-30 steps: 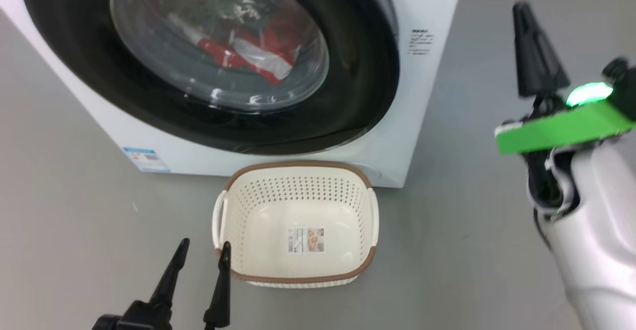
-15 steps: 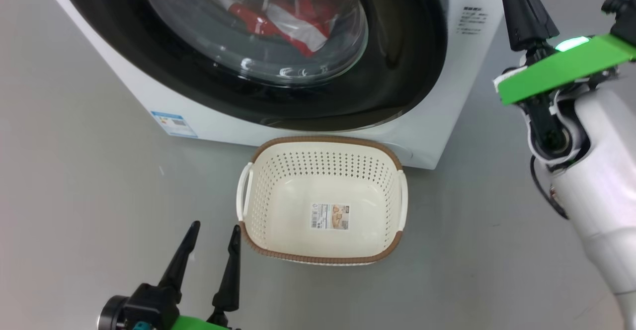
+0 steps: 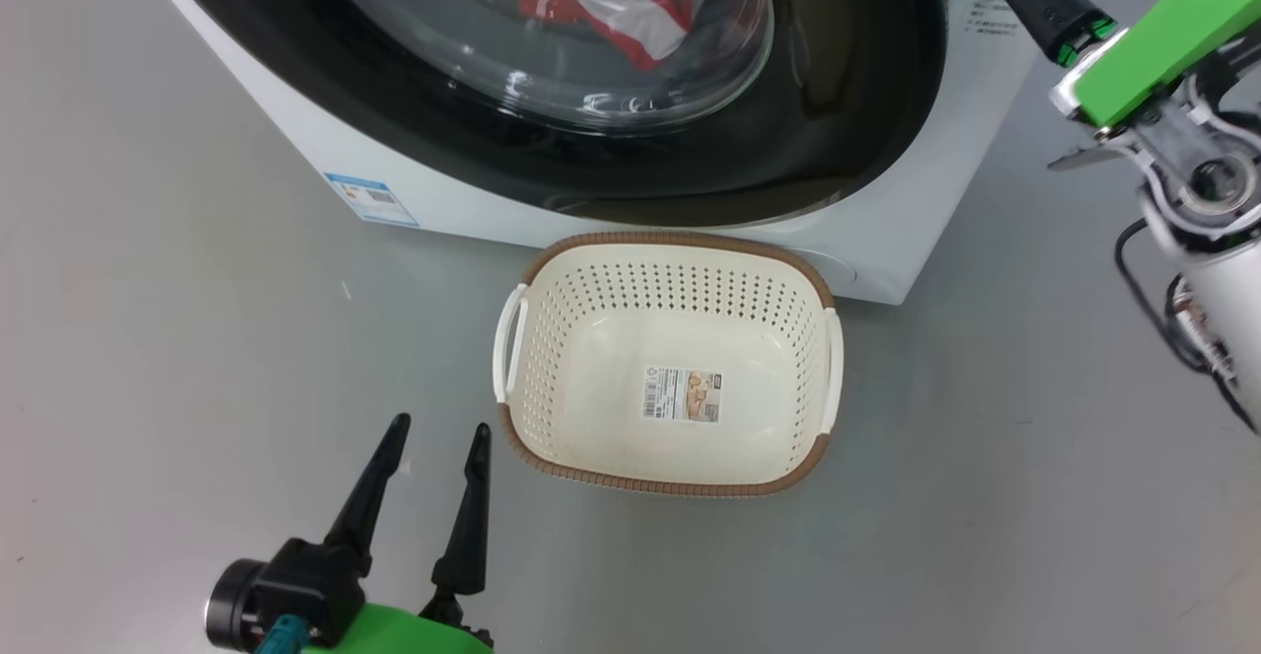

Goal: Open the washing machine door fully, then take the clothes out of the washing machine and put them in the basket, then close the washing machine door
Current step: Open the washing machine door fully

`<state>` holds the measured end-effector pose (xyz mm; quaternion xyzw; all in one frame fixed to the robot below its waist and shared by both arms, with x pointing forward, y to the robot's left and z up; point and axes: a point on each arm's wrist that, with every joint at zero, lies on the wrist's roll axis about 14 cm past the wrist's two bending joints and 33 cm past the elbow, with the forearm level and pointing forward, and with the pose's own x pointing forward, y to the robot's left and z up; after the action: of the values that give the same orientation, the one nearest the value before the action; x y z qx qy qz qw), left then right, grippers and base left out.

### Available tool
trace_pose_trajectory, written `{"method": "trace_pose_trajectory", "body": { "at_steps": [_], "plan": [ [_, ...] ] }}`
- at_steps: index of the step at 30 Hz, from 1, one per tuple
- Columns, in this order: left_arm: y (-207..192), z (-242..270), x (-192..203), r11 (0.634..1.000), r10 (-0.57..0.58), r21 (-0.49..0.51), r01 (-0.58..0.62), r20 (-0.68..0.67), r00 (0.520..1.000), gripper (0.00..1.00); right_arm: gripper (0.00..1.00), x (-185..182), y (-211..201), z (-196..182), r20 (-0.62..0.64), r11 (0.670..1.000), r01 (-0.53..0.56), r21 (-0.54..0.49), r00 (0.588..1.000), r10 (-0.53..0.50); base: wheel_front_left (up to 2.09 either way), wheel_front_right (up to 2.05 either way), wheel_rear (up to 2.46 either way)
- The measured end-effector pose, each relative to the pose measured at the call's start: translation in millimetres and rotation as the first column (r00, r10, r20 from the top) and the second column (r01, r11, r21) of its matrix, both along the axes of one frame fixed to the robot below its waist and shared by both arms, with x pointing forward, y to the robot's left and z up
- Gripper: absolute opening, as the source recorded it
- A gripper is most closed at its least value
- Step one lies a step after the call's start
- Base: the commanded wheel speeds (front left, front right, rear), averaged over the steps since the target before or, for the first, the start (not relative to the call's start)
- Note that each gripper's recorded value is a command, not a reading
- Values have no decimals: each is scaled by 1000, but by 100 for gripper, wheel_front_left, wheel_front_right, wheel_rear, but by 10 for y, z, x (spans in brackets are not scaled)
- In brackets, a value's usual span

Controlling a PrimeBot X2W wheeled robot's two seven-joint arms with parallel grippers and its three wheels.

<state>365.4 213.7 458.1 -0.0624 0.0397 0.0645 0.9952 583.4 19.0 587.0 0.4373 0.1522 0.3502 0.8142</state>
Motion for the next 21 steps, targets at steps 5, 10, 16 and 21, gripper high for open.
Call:
{"method": "trace_pose_trajectory", "body": {
  "at_steps": [5,10,16,21],
  "plan": [
    [-6,-20,49,1000,-4,0,4,-5,1000,100,0,38,46,-85,-107,995,-89,40,990,92,0,0,0],
    [-3,-45,74,1000,-4,-3,4,-13,1000,100,0,48,101,-230,-198,985,-166,51,965,172,0,0,0],
    [4,-72,79,1000,1,-12,-1,-21,1000,100,0,143,129,-245,-228,980,-182,74,954,195,0,0,0],
    [19,-77,109,1000,7,-16,-7,-22,1000,100,0,202,157,-279,-243,977,-194,83,947,209,0,0,0]
  ]
}}
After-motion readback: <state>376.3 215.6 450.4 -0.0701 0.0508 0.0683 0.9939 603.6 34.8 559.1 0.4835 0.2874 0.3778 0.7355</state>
